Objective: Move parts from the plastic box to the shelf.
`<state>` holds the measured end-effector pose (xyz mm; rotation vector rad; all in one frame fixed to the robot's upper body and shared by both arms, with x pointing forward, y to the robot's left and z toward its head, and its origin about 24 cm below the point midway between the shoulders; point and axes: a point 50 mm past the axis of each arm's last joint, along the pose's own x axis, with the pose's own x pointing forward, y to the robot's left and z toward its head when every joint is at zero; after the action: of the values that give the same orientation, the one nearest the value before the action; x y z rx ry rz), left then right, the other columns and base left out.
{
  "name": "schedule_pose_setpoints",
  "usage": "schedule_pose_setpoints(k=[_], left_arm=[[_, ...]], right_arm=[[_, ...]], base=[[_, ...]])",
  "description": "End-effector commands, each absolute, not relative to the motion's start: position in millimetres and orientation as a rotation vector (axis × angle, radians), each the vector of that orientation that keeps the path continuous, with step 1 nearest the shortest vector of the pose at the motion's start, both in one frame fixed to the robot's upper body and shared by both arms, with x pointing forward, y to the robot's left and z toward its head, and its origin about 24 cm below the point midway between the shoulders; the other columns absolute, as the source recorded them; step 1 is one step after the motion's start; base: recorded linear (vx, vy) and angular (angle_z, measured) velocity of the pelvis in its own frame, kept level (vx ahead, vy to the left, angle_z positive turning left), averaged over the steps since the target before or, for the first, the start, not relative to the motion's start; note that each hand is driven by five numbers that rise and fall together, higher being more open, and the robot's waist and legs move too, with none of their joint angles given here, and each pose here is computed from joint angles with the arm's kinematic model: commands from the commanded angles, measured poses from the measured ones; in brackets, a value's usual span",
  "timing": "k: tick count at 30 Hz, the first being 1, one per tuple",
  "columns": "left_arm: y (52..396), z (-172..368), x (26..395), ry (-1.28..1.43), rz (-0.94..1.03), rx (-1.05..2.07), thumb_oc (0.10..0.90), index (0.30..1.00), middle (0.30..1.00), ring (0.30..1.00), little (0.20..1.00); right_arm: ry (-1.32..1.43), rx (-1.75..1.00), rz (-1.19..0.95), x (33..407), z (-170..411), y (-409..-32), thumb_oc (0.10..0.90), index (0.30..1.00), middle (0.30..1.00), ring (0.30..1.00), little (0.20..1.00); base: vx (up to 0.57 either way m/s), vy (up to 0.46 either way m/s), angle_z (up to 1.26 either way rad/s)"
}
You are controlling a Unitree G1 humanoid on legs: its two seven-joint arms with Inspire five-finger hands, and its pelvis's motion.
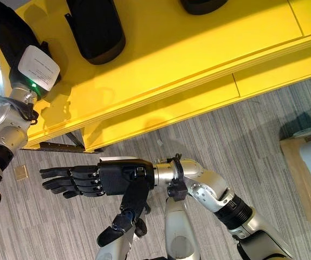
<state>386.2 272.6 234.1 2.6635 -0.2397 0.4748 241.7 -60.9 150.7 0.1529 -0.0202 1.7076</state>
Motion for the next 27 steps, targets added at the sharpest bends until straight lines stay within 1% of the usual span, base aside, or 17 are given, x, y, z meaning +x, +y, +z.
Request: schedule_pose_setpoints(k=[1, 3, 15, 20, 25, 26, 27], left_arm=[[312, 306, 368, -0.127, 0.821, 2.729, 0.400, 0.300, 0.300, 0.300, 0.300], [312, 303, 370, -0.127, 0.782, 2.771, 0.400, 0.300, 0.300, 0.300, 0.300], [334, 296, 365, 0.018, 0.746, 2.817, 0.400, 0.300, 0.300, 0.300, 0.300], [339, 293, 363, 0.027, 0.723, 2.833, 0.400, 0.300, 0.300, 0.300, 0.300], [344, 299, 360, 0.082, 0.767, 2.816, 0.400, 0.300, 0.300, 0.300, 0.300], [344, 300, 360, 0.090, 0.770, 2.811, 0.500, 0.440, 0.440, 0.440, 0.440], [345, 300, 359, 0.076, 0.776, 2.816, 0.782, 0.835, 0.835, 0.835, 0.835]], right_arm=[[-0.181, 0.268, 1.855, 225, 170, -53, 0.900, 1.000, 1.000, 1.000, 1.000], [-0.170, 0.279, 1.860, 225, 169, -54, 0.900, 1.000, 1.000, 1.000, 1.000], [-0.153, 0.319, 1.908, 220, 163, -53, 0.900, 1.000, 1.000, 1.000, 1.000], [-0.146, 0.322, 1.915, 218, 160, -54, 0.900, 1.000, 1.000, 1.000, 1.000], [-0.160, 0.319, 1.920, 217, 158, -53, 0.900, 1.000, 1.000, 1.000, 1.000], [-0.162, 0.319, 1.921, 216, 158, -53, 0.900, 1.000, 1.000, 1.000, 1.000], [-0.171, 0.321, 1.921, 216, 159, -53, 0.900, 1.000, 1.000, 1.000, 1.000]], base=[[0.07, 0.044, 0.00], [0.11, 0.076, 0.02], [0.06, 0.049, -0.07], [0.01, 0.007, -0.05], [0.00, 0.000, 0.00], [-0.03, -0.046, 0.00], [-0.03, -0.045, 0.00]])
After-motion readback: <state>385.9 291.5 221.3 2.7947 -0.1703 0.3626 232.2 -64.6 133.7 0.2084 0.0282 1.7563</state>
